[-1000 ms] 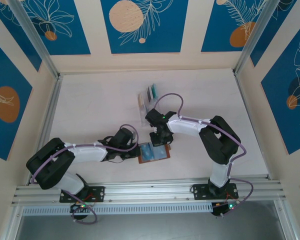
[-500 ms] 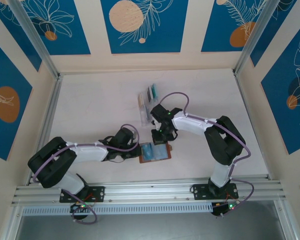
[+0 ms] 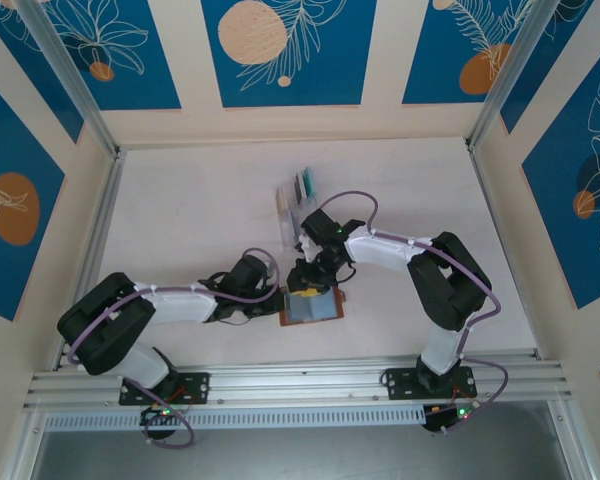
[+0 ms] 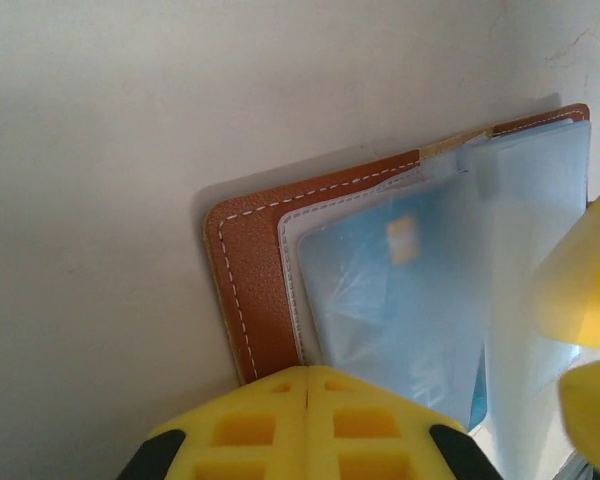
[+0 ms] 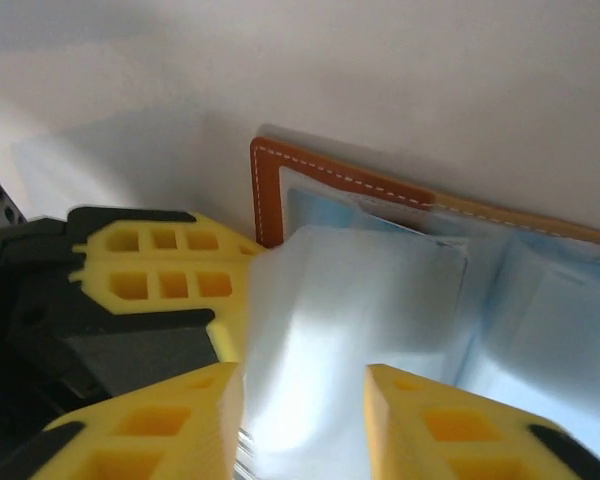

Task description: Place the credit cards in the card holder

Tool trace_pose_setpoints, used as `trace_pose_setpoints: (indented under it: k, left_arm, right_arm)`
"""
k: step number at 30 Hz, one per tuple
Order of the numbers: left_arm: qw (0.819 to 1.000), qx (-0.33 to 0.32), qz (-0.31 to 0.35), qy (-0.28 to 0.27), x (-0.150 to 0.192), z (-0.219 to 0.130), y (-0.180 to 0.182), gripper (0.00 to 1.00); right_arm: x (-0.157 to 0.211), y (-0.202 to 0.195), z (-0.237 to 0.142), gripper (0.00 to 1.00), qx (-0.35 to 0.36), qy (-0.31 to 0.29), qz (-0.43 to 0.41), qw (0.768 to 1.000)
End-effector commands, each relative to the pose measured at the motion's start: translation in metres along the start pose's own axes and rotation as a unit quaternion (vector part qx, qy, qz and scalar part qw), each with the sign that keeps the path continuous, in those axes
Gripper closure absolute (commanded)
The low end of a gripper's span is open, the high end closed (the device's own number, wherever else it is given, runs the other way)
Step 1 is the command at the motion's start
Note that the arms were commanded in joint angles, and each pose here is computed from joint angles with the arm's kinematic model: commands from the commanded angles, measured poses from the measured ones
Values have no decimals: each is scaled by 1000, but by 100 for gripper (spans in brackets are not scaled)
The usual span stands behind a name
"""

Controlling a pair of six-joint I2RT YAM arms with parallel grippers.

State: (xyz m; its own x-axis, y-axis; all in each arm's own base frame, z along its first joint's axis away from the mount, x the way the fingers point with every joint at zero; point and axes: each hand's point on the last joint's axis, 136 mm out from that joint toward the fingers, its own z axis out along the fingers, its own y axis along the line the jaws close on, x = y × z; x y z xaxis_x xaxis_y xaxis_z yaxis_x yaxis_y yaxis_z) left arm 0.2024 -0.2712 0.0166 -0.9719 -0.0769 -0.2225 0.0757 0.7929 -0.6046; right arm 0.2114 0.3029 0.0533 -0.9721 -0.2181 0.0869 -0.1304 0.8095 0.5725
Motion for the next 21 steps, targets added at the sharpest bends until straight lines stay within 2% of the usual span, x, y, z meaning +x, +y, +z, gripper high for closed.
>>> trace_pose_setpoints:
  k: [1, 5, 10, 16, 21]
  left_arm:
    - [992, -108, -27, 63, 43, 5, 60, 100]
    - [993, -97, -30, 59, 40, 4, 54, 100]
    - [995, -82, -30, 52, 35, -1, 44, 98]
    - [995, -83, -43, 37, 29, -15, 43, 95]
    - [995, -75, -58, 15, 20, -34, 46, 84]
  right_arm:
    - [13, 8, 1, 56, -29, 17, 13, 999]
    - [22, 9, 8, 49, -31, 26, 12, 999]
    - [20, 13, 18, 48, -36, 32, 10, 999]
    - [13, 5, 33, 54, -28, 40, 26, 998]
    - [14, -7, 49, 58, -16, 54, 40, 998]
